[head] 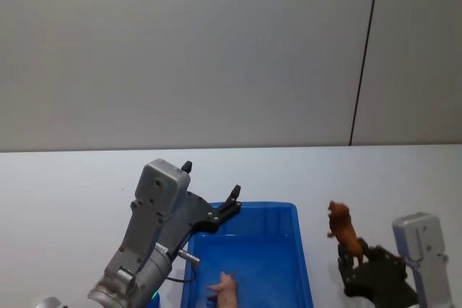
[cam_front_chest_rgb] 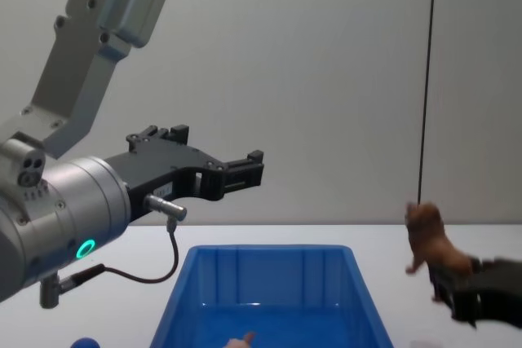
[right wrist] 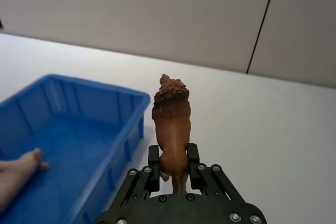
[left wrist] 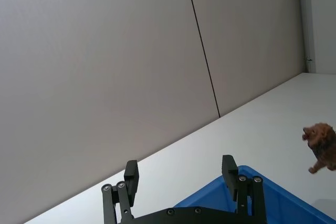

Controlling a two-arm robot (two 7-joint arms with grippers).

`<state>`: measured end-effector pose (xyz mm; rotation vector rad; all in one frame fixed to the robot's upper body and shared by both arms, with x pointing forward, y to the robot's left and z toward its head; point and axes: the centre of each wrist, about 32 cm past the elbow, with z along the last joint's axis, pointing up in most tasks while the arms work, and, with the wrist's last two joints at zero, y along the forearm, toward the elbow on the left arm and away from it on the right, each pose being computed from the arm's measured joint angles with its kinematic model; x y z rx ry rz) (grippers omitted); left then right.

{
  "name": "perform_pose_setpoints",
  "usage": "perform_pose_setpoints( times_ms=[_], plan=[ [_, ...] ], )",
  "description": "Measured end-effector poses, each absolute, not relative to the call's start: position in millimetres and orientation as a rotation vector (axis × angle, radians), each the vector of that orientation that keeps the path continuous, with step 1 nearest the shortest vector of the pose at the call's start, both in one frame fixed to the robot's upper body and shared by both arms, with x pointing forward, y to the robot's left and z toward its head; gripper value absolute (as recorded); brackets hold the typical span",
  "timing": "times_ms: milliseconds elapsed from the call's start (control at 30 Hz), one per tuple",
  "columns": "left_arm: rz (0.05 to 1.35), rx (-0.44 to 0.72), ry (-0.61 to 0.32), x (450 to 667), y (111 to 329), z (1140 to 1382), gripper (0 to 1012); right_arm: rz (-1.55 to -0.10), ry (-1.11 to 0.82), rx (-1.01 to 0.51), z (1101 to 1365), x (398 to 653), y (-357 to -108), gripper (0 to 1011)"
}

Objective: Pick up the two dolls from the table and place them into the box.

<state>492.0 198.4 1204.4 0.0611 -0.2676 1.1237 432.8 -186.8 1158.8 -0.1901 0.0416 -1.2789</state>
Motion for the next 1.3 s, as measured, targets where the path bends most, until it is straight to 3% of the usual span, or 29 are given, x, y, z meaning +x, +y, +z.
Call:
perform_pose_setpoints(
  times_ms=[700, 900, 1200, 1300],
  plan=[
    [1.124, 0.061, -0.268, 492, 198, 1204, 1001, -1.049, 0.004, -0.059, 1183, 466, -168, 307],
    [1.124, 0.061, -0.268, 492, 198, 1204, 1001, -1.0, 0.035, -0.069, 1182, 477, -159, 460],
    [1.124, 0.061, -0.268, 492, 198, 1204, 1001, -0.995, 0.057, -0.085, 1179, 486, -154, 799],
    [1.124, 0.061, -0.268, 492, 198, 1204, 1001, -1.011, 0.057, -0.09, 1178, 486, -154, 854]
  ],
)
